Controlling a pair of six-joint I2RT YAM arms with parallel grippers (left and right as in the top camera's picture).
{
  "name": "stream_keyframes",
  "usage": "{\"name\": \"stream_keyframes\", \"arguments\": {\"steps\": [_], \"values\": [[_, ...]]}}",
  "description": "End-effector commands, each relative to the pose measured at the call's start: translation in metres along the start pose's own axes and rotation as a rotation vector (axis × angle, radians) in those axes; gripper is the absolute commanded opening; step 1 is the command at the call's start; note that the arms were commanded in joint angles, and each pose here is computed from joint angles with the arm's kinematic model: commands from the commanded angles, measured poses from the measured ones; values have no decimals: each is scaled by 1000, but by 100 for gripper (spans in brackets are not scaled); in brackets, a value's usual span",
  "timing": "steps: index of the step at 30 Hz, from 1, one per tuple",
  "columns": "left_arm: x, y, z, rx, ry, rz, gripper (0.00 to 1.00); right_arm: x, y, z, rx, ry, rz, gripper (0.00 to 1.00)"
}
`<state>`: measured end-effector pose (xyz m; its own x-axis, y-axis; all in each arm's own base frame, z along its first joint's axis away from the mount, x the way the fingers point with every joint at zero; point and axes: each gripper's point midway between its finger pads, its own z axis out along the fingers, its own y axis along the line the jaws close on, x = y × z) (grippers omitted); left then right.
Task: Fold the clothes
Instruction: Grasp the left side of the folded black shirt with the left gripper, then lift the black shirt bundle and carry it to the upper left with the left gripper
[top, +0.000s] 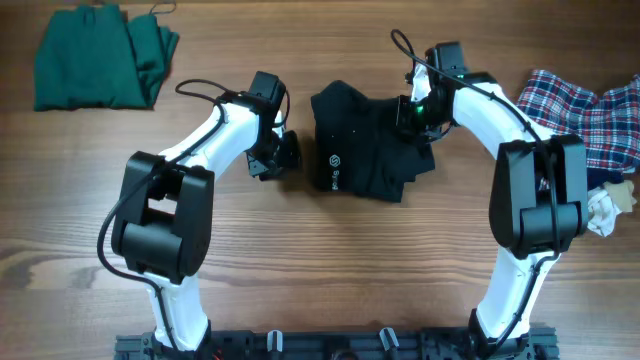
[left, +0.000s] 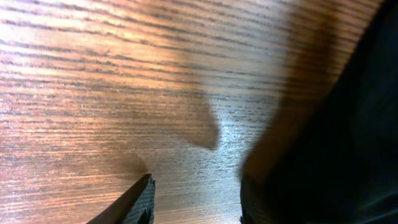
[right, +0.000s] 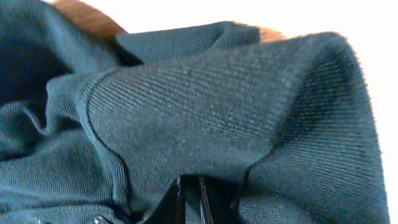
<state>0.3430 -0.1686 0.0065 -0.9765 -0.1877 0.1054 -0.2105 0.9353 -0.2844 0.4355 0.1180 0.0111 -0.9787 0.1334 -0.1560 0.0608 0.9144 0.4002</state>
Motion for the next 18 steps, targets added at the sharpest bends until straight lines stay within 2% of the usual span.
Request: {"name": "stream_keyframes", "arguments": {"steps": [1,3,5,6,7,10,13,15,18], "values": [[-8,-4,-5,9,-34,29,45,-29,-12,-25,110,-96,4,15],[-11,-9,-13,24,-59,38,47,-40,-1,-44,101,-131,-11,28],[-15,-16,-22,52,-94,52,51,-48,10,-67,90,-165,-21,65],[-17,-23,-26,79,-105,64,56,-50,16,-78,82,-176,-26,76],[-17,-30,-28,113,-107,82,62,-51,21,-87,73,-185,-31,82],[-14,-61,-33,272,-87,144,76,-52,35,-112,46,-213,-62,90],[-23,-74,-38,325,-125,169,95,-47,41,-133,43,-230,-74,94],[-29,-79,-39,340,-154,184,100,-42,45,-144,41,-237,-77,97],[-37,-85,-43,361,-190,202,100,-35,51,-166,39,-257,-104,99]]}}
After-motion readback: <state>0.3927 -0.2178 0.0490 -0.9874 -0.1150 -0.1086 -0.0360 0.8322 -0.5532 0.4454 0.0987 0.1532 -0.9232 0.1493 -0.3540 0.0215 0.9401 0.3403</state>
